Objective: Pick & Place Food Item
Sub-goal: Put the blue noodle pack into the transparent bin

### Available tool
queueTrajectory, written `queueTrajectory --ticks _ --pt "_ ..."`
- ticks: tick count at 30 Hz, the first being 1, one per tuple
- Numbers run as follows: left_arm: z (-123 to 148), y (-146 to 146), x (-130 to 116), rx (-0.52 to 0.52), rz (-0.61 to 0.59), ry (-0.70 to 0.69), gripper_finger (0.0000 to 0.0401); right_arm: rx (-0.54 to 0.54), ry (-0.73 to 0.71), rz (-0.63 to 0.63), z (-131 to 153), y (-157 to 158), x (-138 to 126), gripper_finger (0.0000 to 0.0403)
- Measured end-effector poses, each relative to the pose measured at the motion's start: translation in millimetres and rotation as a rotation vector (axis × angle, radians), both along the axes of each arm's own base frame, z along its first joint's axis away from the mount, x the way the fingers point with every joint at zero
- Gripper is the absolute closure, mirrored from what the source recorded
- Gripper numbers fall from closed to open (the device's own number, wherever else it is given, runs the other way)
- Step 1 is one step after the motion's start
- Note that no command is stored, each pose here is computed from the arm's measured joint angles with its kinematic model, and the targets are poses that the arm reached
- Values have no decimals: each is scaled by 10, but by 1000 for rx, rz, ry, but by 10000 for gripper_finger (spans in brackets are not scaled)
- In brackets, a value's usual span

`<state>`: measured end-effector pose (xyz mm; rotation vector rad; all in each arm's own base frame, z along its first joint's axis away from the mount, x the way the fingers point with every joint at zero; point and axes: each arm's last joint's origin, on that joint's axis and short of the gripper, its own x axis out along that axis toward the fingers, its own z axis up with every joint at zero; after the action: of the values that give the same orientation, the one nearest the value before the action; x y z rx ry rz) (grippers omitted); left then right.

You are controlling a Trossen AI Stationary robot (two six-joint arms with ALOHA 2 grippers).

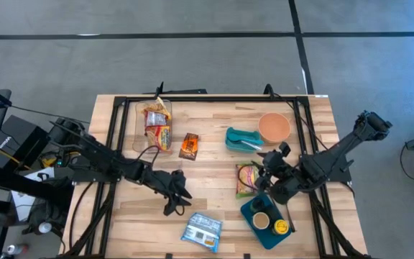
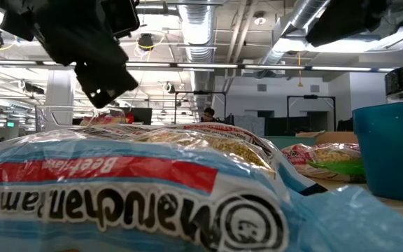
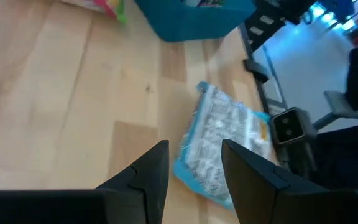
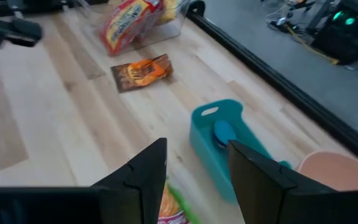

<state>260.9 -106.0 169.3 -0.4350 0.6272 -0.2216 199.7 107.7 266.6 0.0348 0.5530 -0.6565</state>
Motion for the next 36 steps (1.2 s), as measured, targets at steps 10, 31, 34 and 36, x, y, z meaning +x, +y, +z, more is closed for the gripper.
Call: queueTrajectory --ticks 10,31,34,36 --pt "-7 -91 -38 -70 25 35 259 -89 20 -2 60 -204 218 242" --pt "-279 -256 126 -109 98 105 259 -119 68 -110 82 -627 389 242" --pt "-315 -313 218 -124 64 127 259 -125 78 -110 81 -646 393 242" --pt "-338 -348 274 -132 45 138 259 -129 83 -111 81 -660 396 242"
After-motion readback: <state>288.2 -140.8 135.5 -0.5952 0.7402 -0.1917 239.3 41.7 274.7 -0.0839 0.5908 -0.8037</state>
